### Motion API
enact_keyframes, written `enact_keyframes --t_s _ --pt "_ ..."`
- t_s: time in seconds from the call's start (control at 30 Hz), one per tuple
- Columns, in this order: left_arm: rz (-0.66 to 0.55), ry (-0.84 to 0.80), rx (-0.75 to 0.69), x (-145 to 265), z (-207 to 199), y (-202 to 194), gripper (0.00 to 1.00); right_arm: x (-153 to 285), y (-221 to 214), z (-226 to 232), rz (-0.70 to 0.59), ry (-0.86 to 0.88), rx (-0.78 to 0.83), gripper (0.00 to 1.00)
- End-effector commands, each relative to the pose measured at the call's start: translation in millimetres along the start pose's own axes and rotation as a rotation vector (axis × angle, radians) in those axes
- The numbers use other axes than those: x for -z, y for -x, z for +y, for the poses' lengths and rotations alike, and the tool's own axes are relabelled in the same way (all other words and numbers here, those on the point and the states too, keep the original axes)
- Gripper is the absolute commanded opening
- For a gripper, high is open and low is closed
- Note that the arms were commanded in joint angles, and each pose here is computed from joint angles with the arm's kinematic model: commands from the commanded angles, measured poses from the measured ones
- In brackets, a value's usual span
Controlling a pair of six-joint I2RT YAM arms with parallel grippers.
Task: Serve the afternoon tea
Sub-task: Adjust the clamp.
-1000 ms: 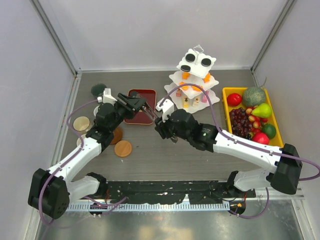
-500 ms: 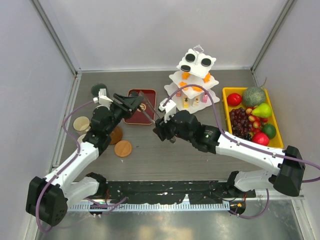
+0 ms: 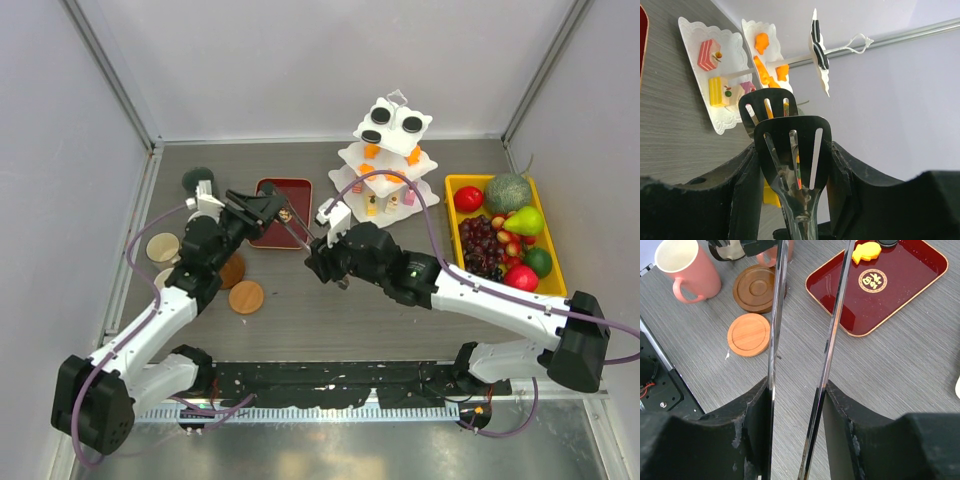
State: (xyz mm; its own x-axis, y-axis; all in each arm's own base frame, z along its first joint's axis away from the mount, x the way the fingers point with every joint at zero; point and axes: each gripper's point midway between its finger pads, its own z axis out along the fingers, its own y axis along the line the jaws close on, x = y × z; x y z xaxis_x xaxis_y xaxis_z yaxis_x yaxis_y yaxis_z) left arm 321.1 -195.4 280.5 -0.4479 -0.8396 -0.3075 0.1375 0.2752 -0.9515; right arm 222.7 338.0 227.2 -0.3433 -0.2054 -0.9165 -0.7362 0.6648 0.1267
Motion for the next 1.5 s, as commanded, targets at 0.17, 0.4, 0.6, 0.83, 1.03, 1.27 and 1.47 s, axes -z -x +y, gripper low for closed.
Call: enact_keyframes --t_s 0.17,0.4,0.6,0.83,1.03,1.27,1.47 --pt "-0.015 0.011 -0.030 12 -4 5 0.75 16 38 -19 -0.137 -0.097 0.017 0.41" --pt "0.021 0.038 -0.038 7 -2 0 0.91 19 39 -13 -0.144 -0.057 0.036 0.41" --pt "0.044 -0.072 -0.019 -1 -31 -1 0.94 16 32 -9 -0.120 -0.039 0.038 0.41" --pt "0.057 -0.151 -0.019 6 -43 -4 0.99 14 30 -13 -0.111 -0.060 0.028 0.41" --pt "0.048 -0.144 -0.020 -2 -44 -1 0.99 14 30 -7 -0.106 -0.028 0.026 0.41" --pt "0.053 -0.135 0.005 -20 -43 0 0.98 18 30 -2 -0.102 0.006 0.037 0.41" --pt "0.050 -0.147 0.016 -23 -46 1 0.84 17 28 2 -0.084 0.023 0.044 0.41"
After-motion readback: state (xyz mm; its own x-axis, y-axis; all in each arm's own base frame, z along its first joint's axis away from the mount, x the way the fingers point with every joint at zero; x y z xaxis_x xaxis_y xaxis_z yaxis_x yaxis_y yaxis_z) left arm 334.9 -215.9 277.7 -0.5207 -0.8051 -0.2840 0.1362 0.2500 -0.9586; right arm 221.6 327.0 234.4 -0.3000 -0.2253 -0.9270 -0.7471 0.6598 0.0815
